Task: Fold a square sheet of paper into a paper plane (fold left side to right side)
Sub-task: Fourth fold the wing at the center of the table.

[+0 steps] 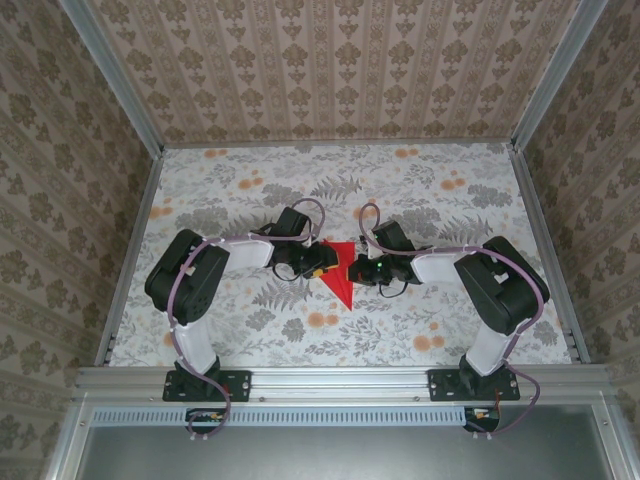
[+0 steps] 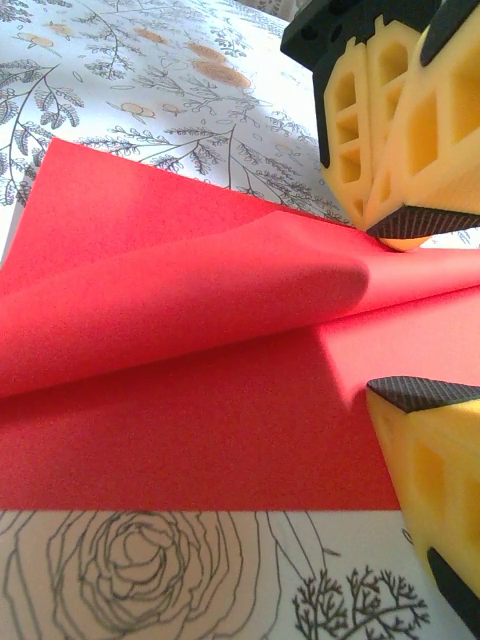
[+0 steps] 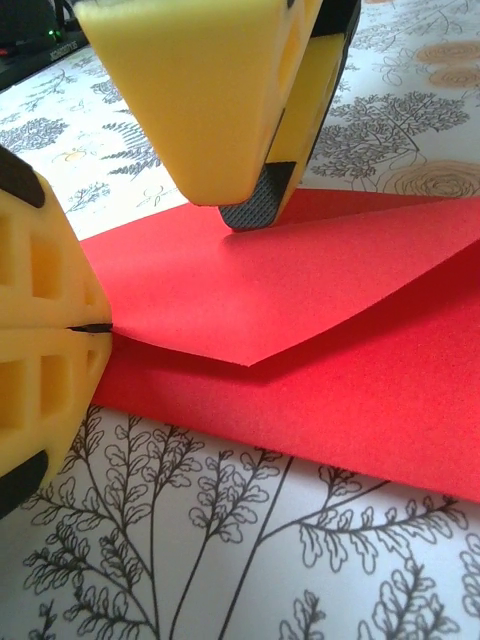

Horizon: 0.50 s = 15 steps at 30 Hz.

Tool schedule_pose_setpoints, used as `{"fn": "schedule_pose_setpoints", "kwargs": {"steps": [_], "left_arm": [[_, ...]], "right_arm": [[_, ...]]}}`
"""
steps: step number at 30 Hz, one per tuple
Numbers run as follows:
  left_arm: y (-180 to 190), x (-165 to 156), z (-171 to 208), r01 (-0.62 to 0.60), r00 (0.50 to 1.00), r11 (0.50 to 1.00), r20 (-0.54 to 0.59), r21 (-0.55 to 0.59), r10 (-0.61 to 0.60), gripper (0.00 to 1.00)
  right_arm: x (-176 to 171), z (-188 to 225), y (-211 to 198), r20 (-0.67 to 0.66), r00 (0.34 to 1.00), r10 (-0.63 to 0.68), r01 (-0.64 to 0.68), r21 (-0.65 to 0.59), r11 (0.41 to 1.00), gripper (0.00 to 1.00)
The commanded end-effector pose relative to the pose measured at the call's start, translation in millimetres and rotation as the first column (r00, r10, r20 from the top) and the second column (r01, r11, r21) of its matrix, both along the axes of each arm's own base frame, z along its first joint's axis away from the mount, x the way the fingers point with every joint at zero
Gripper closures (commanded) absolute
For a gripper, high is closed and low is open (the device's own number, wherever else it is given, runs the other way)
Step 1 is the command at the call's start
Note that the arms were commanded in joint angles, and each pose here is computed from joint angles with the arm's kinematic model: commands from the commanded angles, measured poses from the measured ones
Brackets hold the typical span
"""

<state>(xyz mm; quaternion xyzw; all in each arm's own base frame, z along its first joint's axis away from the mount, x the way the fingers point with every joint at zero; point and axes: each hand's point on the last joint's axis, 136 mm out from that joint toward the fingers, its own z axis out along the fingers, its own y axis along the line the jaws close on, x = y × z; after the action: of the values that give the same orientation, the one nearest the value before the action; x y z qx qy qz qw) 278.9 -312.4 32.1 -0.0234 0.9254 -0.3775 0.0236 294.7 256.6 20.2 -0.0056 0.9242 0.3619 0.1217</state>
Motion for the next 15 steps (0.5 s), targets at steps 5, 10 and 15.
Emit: {"fn": "schedule_pose_setpoints", "kwargs": {"steps": [5, 10, 15], "left_arm": [[5.7, -5.5, -10.1, -0.002, 1.0, 0.999, -0.031, 0.051, 0.003, 0.55], [5.5, -5.1, -10.1, -0.001, 1.0, 0.999, -0.031, 0.052, 0.002, 0.56], [5.4, -5.1, -9.6, -0.001, 0.999, 0.999, -0.032, 0.051, 0.002, 0.56]], "right_arm": [[6.0, 8.6, -5.9, 0.028, 1.0, -0.012, 0.013, -0.029, 0.999, 1.0], [7.4, 10.1, -8.4, 0.035, 0.999, -0.02, 0.021, -0.031, 0.999, 1.0], [8.6, 9.5, -9.6, 0.034, 0.999, -0.022, 0.023, -0.033, 0.999, 1.0]]}}
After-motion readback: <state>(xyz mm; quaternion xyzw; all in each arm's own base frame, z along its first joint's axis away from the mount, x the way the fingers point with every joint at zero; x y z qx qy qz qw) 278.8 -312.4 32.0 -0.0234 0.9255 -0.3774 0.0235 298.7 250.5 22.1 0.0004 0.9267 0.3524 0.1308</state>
